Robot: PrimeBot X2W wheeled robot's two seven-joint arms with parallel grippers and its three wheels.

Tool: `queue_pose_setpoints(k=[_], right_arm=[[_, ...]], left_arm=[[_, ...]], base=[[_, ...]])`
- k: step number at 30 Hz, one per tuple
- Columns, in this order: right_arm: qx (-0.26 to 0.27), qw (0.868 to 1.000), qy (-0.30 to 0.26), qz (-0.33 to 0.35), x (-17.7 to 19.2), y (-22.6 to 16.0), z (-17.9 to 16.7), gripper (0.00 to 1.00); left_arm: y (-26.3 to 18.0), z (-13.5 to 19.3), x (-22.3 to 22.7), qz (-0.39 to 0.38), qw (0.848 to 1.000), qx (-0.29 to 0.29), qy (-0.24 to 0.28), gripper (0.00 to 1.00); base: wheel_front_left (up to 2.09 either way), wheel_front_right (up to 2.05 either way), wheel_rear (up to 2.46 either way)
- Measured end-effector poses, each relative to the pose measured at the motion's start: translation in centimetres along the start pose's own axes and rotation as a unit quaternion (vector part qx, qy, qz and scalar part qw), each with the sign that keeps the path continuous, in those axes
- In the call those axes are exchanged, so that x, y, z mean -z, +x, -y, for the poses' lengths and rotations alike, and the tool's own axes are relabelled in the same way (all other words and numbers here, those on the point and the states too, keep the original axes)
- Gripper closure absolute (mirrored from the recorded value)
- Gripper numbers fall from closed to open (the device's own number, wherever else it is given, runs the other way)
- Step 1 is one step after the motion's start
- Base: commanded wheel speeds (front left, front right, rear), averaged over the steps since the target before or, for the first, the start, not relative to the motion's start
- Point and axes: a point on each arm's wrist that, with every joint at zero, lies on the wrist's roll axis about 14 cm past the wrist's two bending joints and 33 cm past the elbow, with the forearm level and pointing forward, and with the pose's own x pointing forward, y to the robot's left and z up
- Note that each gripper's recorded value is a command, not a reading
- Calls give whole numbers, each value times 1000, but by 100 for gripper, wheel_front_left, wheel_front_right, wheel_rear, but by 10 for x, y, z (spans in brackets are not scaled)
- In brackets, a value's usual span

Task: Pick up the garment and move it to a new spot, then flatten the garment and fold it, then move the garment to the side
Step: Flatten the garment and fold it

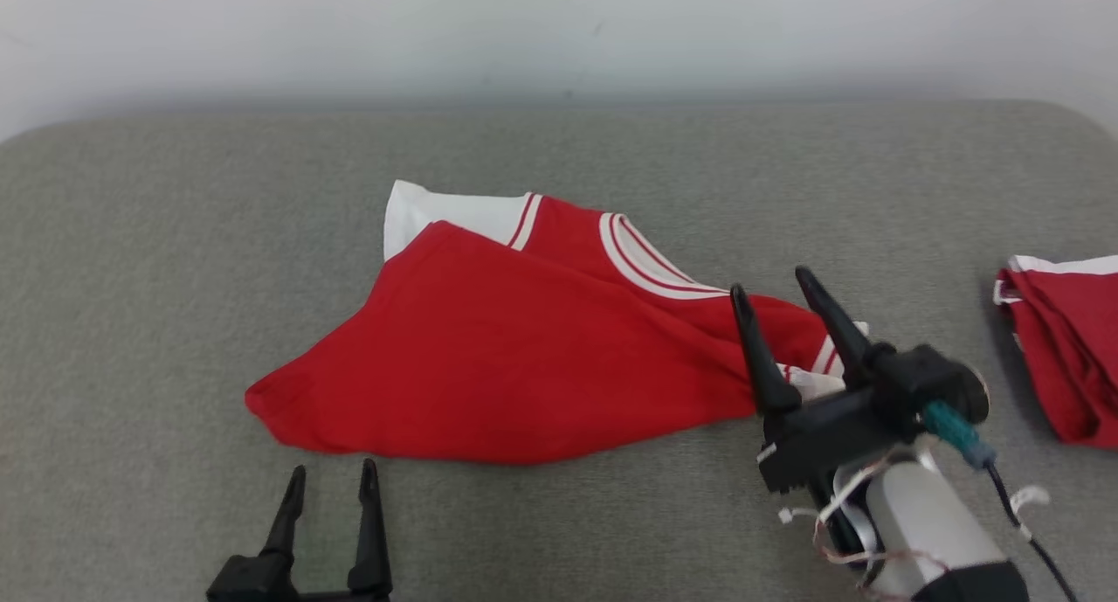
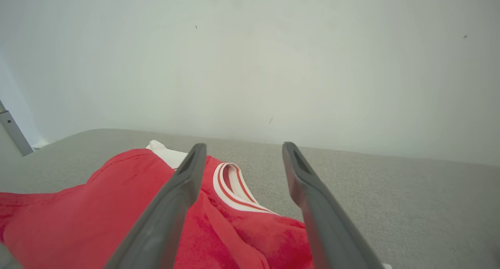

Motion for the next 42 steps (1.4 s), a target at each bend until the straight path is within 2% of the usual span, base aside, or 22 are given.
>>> queue_pose_setpoints(k=[4,9,13,18,19,23,24,30,33,34,35,36,37,40,42], right_arm=[[-49,998,-38,4,-8,47,-7,0],[-99,992,-79,-27,0,103,-16,0],[-151,978,-132,-51,5,142,-34,0],[-181,968,-142,-105,29,177,-47,0],[-186,963,-145,-134,44,187,-48,0],[-200,950,-139,-195,81,195,-56,0],[-200,950,-139,-195,81,195,-56,0],[-218,926,-135,-279,134,192,-63,0],[-221,919,-124,-301,144,197,-67,0],[-222,919,-121,-304,146,198,-67,10],[-223,917,-120,-308,149,199,-68,78],[-225,914,-120,-315,152,199,-69,78],[-227,913,-119,-318,153,200,-70,100],[-231,913,-118,-315,154,204,-71,100],[-225,920,-129,-293,149,213,-62,100]], left_arm=[[-2,-4,7,-11,1000,-11,-7,0],[-4,-17,14,-22,999,-36,-14,0],[-7,-24,21,-33,998,-51,-17,0],[-10,-34,29,-46,996,-74,-22,0],[-13,-39,32,-52,995,-86,-21,0],[-19,-53,37,-62,991,-115,-24,0],[-19,-53,37,-62,991,-115,-24,0],[-28,-70,44,-77,986,-148,-18,0],[-29,-77,44,-76,984,-160,-13,0],[-29,-79,43,-75,984,-163,-12,0],[-28,-80,43,-76,983,-166,-10,0],[-28,-82,42,-75,983,-169,-9,0],[-27,-83,42,-74,983,-169,-8,0],[-24,-84,41,-73,983,-171,-5,0],[-23,-85,43,-75,982,-172,-5,0]], base=[[0,0,0],[0,0,0],[0,0,0],[0,0,0],[0,0,0],[0,0,0],[0,0,0],[0,0,0],[0,0,0],[0,0,0],[0,0,0],[0,0,0],[0,0,0],[0,0,0],[0,0,0]])
